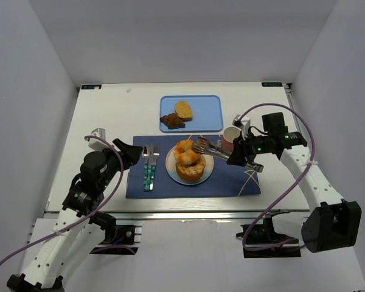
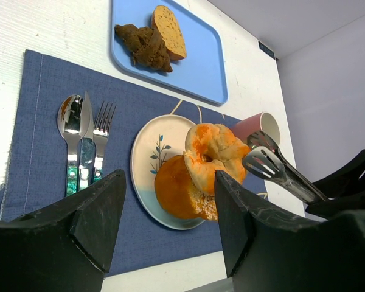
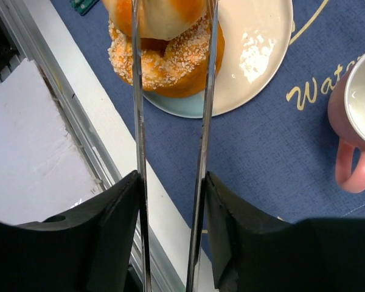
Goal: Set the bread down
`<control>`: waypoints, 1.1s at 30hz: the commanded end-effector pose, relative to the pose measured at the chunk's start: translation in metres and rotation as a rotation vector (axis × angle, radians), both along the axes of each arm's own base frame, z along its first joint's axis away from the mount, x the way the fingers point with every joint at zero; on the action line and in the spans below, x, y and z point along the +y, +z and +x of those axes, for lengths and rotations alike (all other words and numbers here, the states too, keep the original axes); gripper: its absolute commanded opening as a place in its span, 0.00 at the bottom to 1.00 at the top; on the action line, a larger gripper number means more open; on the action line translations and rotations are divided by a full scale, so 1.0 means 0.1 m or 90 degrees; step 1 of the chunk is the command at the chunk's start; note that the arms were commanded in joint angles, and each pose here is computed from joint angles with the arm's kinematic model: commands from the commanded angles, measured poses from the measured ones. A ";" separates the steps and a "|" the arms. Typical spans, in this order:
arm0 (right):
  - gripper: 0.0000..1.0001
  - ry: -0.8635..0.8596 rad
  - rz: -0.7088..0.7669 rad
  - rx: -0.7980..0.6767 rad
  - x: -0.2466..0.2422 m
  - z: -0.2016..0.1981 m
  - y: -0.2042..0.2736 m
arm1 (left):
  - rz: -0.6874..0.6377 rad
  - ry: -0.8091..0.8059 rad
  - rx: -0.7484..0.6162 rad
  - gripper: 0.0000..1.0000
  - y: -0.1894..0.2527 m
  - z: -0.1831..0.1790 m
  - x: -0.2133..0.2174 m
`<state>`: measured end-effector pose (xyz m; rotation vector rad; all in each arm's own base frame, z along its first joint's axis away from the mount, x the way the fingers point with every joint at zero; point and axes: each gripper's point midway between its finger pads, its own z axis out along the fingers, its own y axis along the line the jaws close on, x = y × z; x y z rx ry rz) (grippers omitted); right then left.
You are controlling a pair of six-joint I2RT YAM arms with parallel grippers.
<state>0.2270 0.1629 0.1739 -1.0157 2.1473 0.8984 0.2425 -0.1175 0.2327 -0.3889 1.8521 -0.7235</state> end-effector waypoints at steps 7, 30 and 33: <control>0.19 0.021 0.051 -0.025 0.11 0.02 0.27 | 0.000 0.006 0.003 0.69 -0.02 -0.02 0.03; 0.13 0.007 0.099 -0.068 0.05 -0.33 0.46 | -0.002 -0.003 0.006 0.70 -0.05 0.00 -0.01; 0.15 0.001 0.084 -0.061 0.02 -0.31 0.34 | -0.002 -0.007 0.006 0.70 -0.06 0.02 -0.03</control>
